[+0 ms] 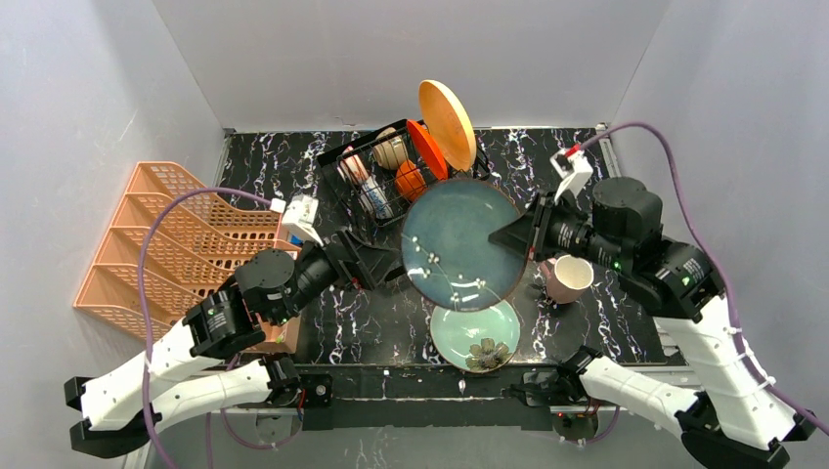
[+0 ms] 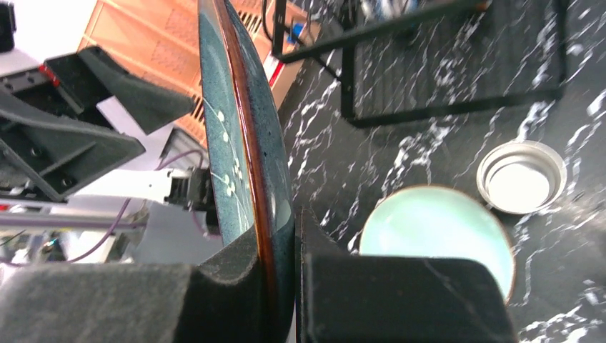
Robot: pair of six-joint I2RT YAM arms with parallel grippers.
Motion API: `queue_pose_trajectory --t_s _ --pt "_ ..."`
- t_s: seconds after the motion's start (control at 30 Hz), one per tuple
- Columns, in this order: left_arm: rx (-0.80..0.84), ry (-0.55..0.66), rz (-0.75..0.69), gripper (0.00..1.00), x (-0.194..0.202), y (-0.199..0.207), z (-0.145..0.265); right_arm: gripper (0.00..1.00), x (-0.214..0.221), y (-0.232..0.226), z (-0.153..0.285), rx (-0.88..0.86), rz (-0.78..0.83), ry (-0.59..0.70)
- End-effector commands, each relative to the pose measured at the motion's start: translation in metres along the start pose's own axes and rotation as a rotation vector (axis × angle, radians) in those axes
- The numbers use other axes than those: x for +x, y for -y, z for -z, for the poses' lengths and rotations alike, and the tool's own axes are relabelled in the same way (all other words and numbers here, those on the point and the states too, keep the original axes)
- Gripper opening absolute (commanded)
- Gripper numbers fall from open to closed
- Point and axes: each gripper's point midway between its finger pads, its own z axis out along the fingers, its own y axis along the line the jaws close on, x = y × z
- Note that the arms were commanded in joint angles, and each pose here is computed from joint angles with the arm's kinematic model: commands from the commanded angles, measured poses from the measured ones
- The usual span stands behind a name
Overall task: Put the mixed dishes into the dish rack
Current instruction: Pick up the plate from the corner of the board.
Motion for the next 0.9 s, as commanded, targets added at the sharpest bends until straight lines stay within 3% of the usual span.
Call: queue_pose_trajectory --t_s 0.0,0.47,0.73,0.87 --pt "-0.174 0.070 -0.168 0.98 -0.025 -0.034 0.017 0.01 -0.083 -0.034 0.012 -0.034 0.114 0.259" --pt "-0.511 0.163 -0.404 0.98 -0.054 -0.109 0.065 0.01 -0.186 -0.055 -0.027 0.075 0.263 0.405" --pt "-0.590 0.104 -0.485 0.98 -0.038 -0.133 0.064 0.01 -0.220 -0.068 -0.057 0.144 0.336 0.488" --pt "-0.623 0.061 -0.519 0.98 -0.027 -0.143 0.062 0.01 -0.221 -0.097 -0.072 0.195 0.420 0.549"
